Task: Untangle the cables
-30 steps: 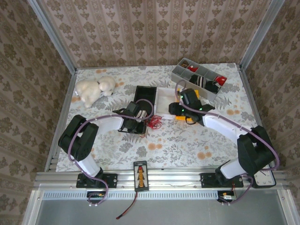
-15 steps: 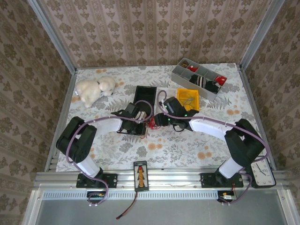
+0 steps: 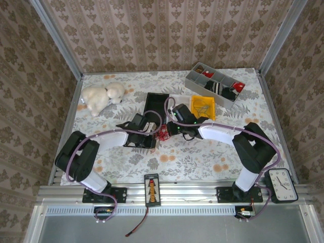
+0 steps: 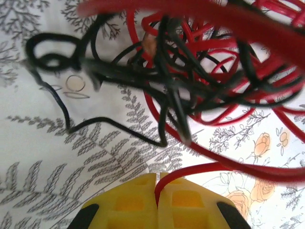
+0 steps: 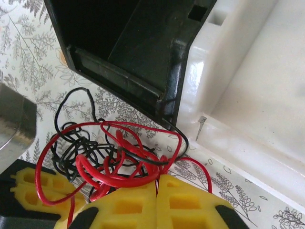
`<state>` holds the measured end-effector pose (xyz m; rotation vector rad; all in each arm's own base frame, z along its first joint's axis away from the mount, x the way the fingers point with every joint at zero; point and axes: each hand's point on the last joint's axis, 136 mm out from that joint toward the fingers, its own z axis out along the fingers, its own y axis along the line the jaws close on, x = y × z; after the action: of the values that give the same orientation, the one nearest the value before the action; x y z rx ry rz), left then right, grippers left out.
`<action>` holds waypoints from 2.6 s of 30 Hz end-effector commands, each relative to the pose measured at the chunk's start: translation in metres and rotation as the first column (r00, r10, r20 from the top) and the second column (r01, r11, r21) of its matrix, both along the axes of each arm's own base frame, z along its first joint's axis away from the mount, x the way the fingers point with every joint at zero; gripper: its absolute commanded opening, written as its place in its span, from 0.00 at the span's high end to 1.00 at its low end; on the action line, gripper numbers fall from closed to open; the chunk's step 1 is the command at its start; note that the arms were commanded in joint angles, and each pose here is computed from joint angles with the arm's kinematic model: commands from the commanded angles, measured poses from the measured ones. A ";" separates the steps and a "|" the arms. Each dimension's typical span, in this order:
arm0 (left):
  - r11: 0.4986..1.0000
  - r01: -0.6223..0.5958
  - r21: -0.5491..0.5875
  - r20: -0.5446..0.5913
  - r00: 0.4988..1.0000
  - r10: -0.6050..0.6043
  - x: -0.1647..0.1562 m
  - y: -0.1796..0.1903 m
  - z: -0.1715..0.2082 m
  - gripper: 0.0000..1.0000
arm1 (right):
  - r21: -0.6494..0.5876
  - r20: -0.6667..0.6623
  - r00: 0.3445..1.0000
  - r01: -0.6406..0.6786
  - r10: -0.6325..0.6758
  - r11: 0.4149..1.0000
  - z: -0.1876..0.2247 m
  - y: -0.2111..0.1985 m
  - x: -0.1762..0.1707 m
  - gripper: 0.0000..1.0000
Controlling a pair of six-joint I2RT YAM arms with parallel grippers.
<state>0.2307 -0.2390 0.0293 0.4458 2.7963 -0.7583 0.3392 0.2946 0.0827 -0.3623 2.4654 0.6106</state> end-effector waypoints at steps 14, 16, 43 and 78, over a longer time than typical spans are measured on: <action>0.892 -0.448 -0.066 0.004 0.894 0.449 0.029 0.085 0.002 1.00 | -0.104 0.006 0.989 0.145 -0.145 0.984 -0.018 -0.072 -0.040 1.00; 0.853 -0.520 -0.040 0.016 0.853 0.521 0.032 0.102 0.001 1.00 | -0.095 0.003 0.985 0.174 -0.174 0.980 -0.019 -0.084 -0.045 1.00; 0.348 -0.912 0.218 0.266 0.399 0.877 0.008 0.253 0.045 1.00 | -0.174 -0.081 0.637 0.748 -0.767 0.640 -0.047 -0.236 -0.058 1.00; 0.681 -0.630 -0.374 0.368 0.573 0.732 0.075 0.182 0.212 1.00 | -0.051 -0.073 0.932 0.353 -0.356 0.934 -0.036 -0.137 -0.053 1.00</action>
<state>0.2966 -0.0394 0.1975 -0.6175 2.1769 -0.5228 0.2740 0.1259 0.0283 0.2997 2.5717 0.3061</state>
